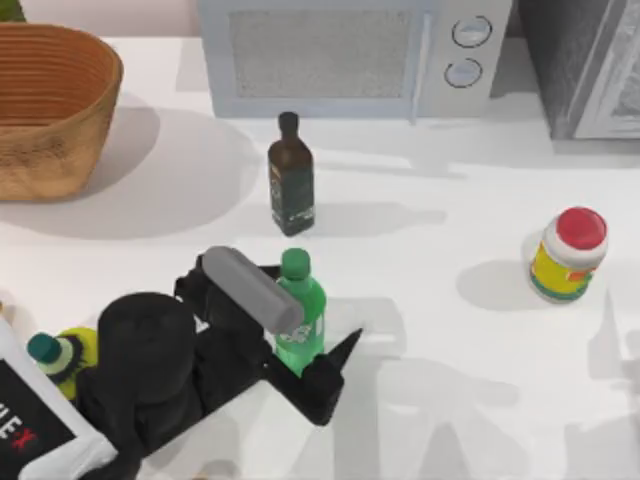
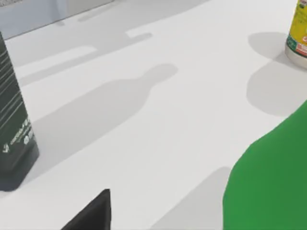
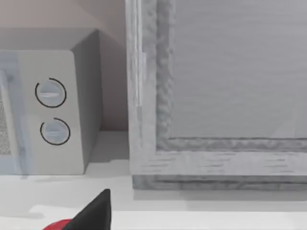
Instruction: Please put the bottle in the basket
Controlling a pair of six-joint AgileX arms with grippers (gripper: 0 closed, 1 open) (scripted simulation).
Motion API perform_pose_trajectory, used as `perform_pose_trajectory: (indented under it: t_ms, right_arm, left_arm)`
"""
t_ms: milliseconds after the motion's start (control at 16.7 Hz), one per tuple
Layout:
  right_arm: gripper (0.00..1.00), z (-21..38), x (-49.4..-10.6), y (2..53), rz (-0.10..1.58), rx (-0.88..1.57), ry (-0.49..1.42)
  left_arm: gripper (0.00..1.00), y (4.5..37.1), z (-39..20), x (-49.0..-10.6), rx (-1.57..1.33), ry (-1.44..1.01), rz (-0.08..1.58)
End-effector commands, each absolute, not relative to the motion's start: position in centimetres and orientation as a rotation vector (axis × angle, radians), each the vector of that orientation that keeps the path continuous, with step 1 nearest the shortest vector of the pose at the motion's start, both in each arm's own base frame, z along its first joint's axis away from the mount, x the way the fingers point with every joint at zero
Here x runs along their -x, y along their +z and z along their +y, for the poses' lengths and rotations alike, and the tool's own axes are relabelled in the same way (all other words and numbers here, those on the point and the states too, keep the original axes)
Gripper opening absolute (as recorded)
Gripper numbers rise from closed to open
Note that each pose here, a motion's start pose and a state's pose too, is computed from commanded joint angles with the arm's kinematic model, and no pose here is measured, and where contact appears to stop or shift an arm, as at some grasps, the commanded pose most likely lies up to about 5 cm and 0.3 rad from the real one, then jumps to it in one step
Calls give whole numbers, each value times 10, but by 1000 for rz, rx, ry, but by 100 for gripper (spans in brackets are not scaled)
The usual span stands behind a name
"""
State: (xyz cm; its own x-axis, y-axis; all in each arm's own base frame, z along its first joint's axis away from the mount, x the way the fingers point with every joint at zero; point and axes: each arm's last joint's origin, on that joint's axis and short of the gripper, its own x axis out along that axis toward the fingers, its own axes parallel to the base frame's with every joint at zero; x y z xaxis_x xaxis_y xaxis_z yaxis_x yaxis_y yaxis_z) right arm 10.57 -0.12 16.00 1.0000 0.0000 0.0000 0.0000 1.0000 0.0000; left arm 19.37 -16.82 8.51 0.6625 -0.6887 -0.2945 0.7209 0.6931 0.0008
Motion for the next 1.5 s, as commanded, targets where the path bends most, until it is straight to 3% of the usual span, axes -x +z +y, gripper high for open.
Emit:
perform_pose_trajectory:
  t_ms: [300, 1080, 1500]
  right_arm:
    - [100, -1, -106, 160, 0, 0, 0]
    - [100, -1, -106, 160, 0, 0, 0]
    - [100, -1, -106, 160, 0, 0, 0]
  left_arm:
    - [100, 83, -170, -193, -121, -799, 283]
    - [2, 83, -170, -193, -121, -799, 283]
    - [0, 83, -170, -193, -121, -799, 283]
